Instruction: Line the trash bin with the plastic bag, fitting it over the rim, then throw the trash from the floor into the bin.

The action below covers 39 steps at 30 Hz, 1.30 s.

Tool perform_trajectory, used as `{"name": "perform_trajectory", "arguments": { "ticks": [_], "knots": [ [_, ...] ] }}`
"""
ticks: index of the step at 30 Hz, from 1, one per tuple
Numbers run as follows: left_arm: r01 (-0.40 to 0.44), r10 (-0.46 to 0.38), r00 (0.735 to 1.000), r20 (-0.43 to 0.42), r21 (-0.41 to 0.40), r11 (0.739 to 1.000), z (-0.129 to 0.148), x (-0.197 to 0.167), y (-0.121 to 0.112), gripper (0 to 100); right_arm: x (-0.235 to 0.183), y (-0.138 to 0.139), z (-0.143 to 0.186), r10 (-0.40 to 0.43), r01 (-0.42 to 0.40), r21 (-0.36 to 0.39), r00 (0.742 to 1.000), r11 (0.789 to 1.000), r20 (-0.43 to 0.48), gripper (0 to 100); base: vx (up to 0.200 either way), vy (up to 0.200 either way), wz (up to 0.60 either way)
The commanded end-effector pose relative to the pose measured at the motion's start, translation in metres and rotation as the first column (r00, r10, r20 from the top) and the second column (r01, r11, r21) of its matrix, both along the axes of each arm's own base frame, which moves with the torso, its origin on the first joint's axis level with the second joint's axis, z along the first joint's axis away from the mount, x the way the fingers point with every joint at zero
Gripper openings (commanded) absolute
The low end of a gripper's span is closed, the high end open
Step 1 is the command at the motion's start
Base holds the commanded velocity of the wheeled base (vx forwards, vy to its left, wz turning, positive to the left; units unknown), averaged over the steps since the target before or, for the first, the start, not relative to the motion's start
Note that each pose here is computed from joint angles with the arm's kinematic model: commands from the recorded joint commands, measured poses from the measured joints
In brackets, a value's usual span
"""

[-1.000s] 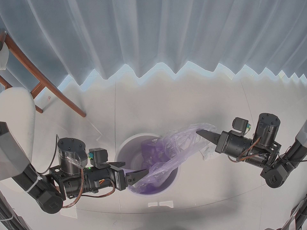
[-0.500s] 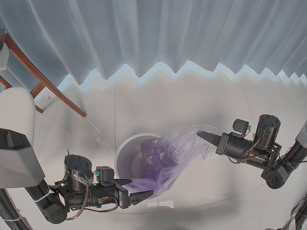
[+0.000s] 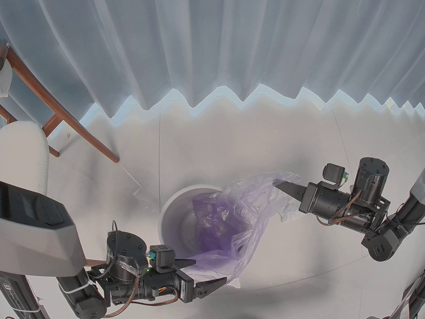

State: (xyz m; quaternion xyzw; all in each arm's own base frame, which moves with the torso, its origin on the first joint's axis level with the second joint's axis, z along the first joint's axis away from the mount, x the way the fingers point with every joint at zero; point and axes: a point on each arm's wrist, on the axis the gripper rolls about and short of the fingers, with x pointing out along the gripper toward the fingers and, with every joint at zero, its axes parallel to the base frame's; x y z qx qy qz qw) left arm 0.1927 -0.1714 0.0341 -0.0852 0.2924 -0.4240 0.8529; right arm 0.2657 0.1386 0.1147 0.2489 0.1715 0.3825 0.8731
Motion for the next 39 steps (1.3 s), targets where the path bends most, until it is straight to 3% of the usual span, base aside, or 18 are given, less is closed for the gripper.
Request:
{"name": "perform_trajectory", "arguments": {
  "ticks": [1,10,16,17,29,30,31,33,37,39],
  "knots": [
    [-0.025,0.025,1.0,-0.006,0.03,0.999,-0.027,0.003,-0.009,100,0.0,0.0,0.002,-0.001,0.001,0.003,1.0,1.0,0.009,0,0.0,0.0,0.0],
    [-0.118,0.118,0.992,0.053,-0.002,0.993,-0.028,0.018,-0.013,100,0.0,0.0,0.004,0.0,0.0,0.008,1.0,1.0,0.02,0,0.0,0.0,0.0],
    [-0.119,0.118,0.992,0.048,0.005,0.993,-0.03,0.016,-0.014,100,0.001,0.001,0.005,0.002,-0.002,0.009,1.0,1.0,0.021,0,0.0,0.0,0.0],
    [-0.117,0.117,0.992,0.047,0.006,0.993,-0.03,0.016,-0.014,0,0.001,0.001,0.005,0.0,0.0,0.01,1.0,1.0,0.021,0,0.0,0.0,0.0],
    [-0.147,0.15,0.987,0.058,-0.047,0.988,-0.021,0.025,-0.014,0,-0.002,0.0,0.01,0.001,-0.002,0.018,1.0,1.0,0.031,0,0.0,0.0,0.0],
    [-0.173,0.183,0.98,0.073,-0.12,0.978,-0.002,0.029,-0.011,0,-0.003,-0.001,0.01,-0.001,0.0,0.019,1.0,1.0,0.03,0,0.0,0.0,0.0],
    [-0.173,0.183,0.98,0.073,-0.12,0.978,-0.002,0.029,-0.011,0,-0.003,-0.001,0.01,-0.001,0.0,0.019,1.0,1.0,0.03,0,0.0,0.0,0.0],
    [-0.214,0.23,0.971,0.067,-0.191,0.958,0.027,0.032,-0.002,0,-0.004,-0.004,0.012,-0.009,0.008,0.023,0.999,1.0,0.035,0,0.0,0.0,0.0],
    [-0.256,0.265,0.964,0.037,-0.164,0.953,0.056,0.025,0.015,0,-0.002,-0.005,0.013,-0.015,0.014,0.026,0.999,1.0,0.04,0,0.0,0.0,0.0],
    [-0.282,0.281,0.959,-0.027,-0.1,0.954,0.071,0.014,0.025,0,-0.001,-0.005,0.014,-0.015,0.014,0.026,0.999,1.0,0.042,0,0.0,0.0,0.0]
  ]
}}
